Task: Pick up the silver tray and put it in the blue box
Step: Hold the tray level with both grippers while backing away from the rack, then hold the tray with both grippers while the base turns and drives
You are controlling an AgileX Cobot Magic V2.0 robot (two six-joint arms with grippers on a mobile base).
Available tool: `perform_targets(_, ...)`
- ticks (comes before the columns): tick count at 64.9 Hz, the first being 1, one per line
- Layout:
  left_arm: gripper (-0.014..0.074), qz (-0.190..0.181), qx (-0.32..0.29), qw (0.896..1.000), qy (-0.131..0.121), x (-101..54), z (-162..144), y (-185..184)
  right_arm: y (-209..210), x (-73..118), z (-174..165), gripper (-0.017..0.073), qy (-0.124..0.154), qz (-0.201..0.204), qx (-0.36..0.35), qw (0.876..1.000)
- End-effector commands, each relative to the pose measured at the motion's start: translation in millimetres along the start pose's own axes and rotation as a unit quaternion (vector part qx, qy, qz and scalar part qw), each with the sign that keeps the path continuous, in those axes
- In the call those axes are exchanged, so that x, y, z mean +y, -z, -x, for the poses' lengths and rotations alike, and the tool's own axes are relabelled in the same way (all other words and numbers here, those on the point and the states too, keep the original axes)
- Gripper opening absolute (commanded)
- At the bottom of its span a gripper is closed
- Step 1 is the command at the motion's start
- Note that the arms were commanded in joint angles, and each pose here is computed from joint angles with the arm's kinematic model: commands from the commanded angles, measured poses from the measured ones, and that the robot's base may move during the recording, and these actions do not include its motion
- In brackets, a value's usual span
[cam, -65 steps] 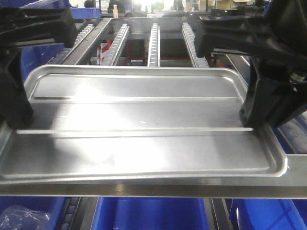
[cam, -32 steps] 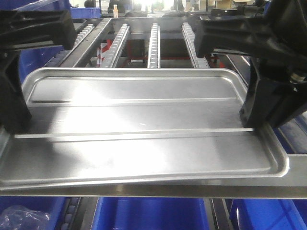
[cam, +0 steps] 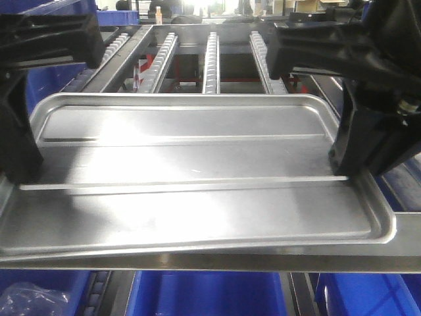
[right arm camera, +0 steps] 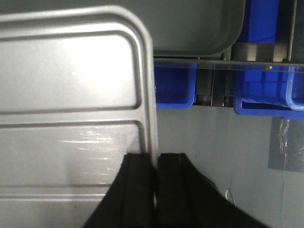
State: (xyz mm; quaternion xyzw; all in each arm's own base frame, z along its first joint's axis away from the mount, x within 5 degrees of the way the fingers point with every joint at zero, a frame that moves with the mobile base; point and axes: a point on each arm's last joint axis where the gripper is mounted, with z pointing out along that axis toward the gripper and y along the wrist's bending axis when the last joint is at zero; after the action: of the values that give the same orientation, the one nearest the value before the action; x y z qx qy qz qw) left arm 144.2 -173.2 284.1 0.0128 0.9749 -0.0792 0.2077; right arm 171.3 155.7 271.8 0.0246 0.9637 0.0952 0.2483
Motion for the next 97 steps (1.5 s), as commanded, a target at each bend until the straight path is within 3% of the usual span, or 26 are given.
perform_targets(1, -0.0015, 0.001, -0.018, 1.0, 0.001, 2.8, 3.6, 12.4, 12.1, -2.6, 9.2, 0.0059, 0.011, -0.001, -0.034, 0.999)
perform_targets(97, -0.0015, 0.001, -0.018, 1.0, 0.001, 2.8, 3.6, 12.4, 12.1, -2.6, 9.2, 0.0059, 0.011, -0.001, -0.034, 0.999)
